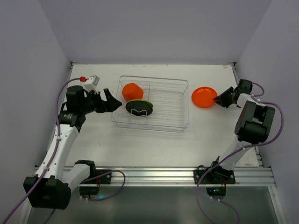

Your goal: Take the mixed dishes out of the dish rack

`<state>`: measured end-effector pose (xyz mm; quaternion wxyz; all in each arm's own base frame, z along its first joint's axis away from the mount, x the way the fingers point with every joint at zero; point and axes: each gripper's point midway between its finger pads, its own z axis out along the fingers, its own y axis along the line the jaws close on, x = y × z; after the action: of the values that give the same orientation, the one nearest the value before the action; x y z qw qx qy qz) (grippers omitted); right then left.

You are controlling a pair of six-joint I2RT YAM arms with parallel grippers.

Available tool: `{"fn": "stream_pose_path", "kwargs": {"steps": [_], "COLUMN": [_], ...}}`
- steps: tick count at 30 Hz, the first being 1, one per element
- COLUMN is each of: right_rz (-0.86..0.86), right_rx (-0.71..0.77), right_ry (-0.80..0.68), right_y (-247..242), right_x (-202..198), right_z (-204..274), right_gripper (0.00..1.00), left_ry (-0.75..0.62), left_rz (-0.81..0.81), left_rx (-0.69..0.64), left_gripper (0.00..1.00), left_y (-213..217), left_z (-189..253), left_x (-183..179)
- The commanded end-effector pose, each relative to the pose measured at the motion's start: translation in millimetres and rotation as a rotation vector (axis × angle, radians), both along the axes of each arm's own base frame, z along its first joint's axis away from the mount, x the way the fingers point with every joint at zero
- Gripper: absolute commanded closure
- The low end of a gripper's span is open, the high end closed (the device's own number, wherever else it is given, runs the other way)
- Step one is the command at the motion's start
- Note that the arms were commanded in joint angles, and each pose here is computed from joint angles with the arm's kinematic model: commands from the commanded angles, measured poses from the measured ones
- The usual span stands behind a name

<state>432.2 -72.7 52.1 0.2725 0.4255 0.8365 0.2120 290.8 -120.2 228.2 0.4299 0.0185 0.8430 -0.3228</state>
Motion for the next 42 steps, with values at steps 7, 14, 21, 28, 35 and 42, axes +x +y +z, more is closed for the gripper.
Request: {"fn": "stream_pose_path", "kwargs": {"steps": [7,14,21,28,35,42], "right_rz": [0.062,0.088,0.110,0.165,0.339,0.546], "right_rx": [0.016,0.013,-0.050,-0.074,-0.075,-0.135], "right_ry": [-0.018,0.007,-0.090,-0.261,-0.393,-0.584], "right_y": [5.7,9.6,13.5,32.5,86.1,138.4], "right_x": [2.2,-8.7,-23.2,-42.4,-56.5,-71.5], "right_z": [12.4,15.6,53.8,99.0,137.4,185.8], "right_gripper": [0.62,0.47,0.37,0.01,0.01,0.01], "left_ry": [-0.075,-0.077,-0.075,-0.072,-0.059,-0.073], "left_rz": [-0.018,-0.027,-0.030,-0.030,-0.026,-0.008], "left_rx": [-0.009,-0.012,-0.009,-0.009,-0.011,-0.005], "left_gripper": [0.00,0.00,0.00,0.00,0.00,0.00], "left_y": [-4.4,-5.5,-5.4,-5.4,-5.5,-2.8], "left_z": [23.5,23.9,23.3,23.2,20.6,24.1], "left_x": [6.0,4.1,1.9,2.2,4.4,4.3]}}
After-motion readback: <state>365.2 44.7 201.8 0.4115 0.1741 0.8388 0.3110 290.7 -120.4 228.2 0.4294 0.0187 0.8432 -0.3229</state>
